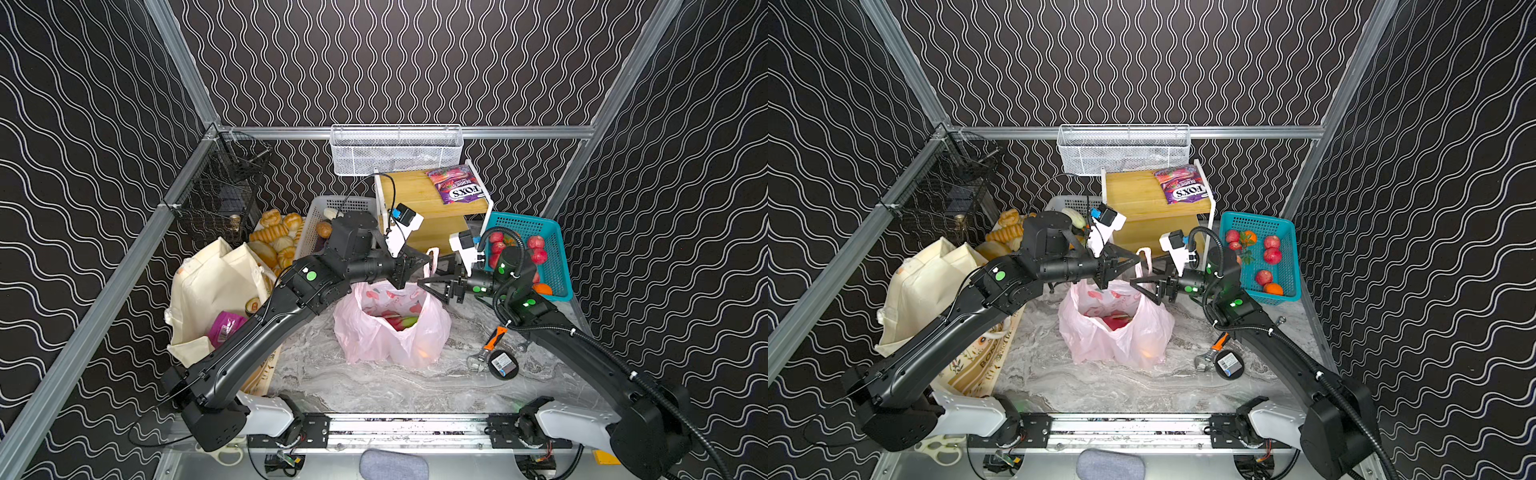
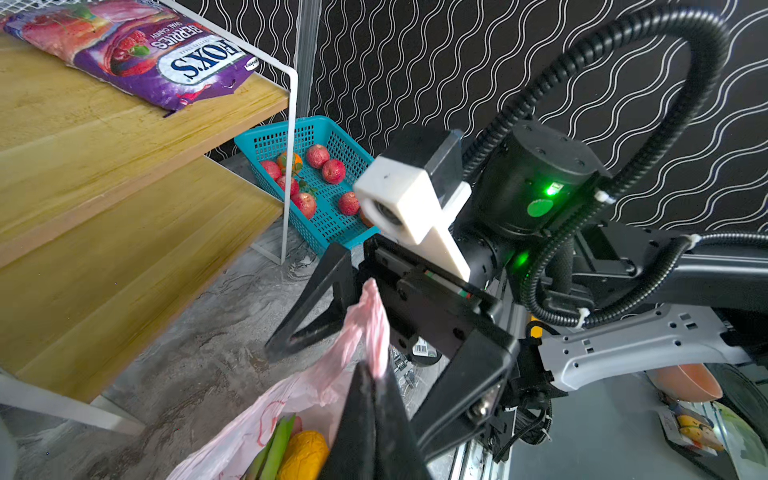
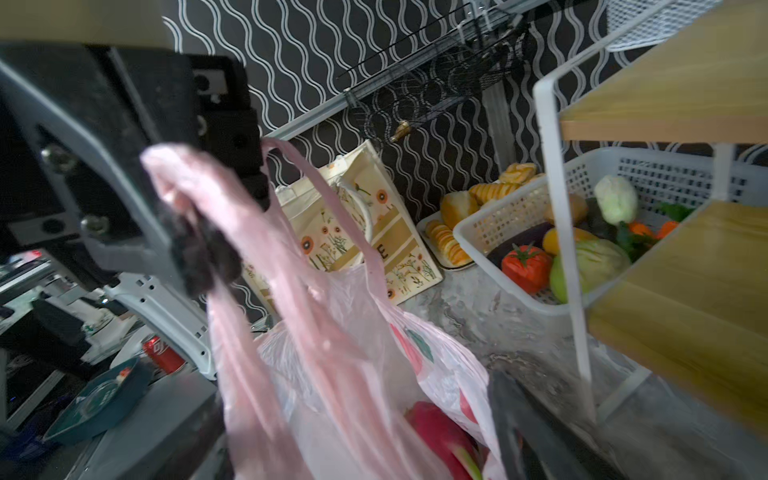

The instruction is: Place the mixed food into the grocery bags and tie them

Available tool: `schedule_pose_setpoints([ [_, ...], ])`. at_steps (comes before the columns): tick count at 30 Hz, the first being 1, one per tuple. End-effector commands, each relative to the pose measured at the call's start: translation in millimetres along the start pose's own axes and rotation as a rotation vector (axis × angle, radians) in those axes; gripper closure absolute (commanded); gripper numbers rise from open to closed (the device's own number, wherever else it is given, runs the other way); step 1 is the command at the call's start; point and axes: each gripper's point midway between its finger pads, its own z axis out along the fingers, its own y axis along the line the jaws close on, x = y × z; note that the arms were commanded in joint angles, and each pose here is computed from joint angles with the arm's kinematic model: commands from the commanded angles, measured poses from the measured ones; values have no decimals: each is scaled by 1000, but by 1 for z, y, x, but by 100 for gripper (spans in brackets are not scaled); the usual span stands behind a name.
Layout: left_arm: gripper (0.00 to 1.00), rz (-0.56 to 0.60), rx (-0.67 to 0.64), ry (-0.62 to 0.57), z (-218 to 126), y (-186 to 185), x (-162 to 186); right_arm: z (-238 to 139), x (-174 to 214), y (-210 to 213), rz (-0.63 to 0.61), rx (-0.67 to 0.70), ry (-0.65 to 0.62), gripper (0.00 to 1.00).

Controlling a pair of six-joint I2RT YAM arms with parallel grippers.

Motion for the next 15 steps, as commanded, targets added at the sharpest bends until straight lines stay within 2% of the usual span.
schedule_pose_setpoints([
  [1, 100, 7, -14, -39, -3, 1, -9, 1, -7, 8, 13, -57, -41, 24],
  [2, 100, 7, -19, -43, -4, 2, -10, 2, -5, 9, 22, -66, -37, 27],
  [5, 100, 8, -26, -49, -4, 3, -11, 2, 0, 10, 47, -76, -22, 46],
  [8, 100, 8, -22, -52, -4, 2, -11, 1, 5, 10, 45, -81, -24, 58],
  [12, 100, 3, -14, -46, -1, 2, -9, 2, 4, 13, 42, -105, -24, 64],
  [15, 100, -1, -12, -45, -2, 1, -10, 4, 4, 10, 44, -98, -24, 73],
])
